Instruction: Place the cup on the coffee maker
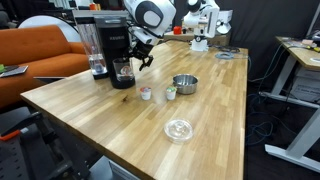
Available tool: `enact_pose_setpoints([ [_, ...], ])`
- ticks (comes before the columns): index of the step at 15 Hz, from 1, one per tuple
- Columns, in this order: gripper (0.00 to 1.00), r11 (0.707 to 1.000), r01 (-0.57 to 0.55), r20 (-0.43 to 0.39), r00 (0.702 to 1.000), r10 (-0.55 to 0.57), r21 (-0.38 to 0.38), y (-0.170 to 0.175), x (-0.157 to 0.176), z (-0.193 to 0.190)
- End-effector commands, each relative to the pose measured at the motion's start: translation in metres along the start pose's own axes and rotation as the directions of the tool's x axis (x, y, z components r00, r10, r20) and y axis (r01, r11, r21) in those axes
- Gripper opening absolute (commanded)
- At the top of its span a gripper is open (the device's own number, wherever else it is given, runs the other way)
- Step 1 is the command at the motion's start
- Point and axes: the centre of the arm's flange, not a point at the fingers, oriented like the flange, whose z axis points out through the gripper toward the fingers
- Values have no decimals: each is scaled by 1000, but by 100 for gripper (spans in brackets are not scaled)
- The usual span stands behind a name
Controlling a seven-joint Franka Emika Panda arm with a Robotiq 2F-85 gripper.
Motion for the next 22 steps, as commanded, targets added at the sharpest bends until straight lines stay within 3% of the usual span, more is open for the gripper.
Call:
enact_pose_setpoints([
  [1,100,994,111,90,990,-111,7,22,4,-18],
  [9,100,956,294,143,946,-290,-7,32,9,-20],
  [22,100,952,299,217,935,-280,-59,33,30,-17],
])
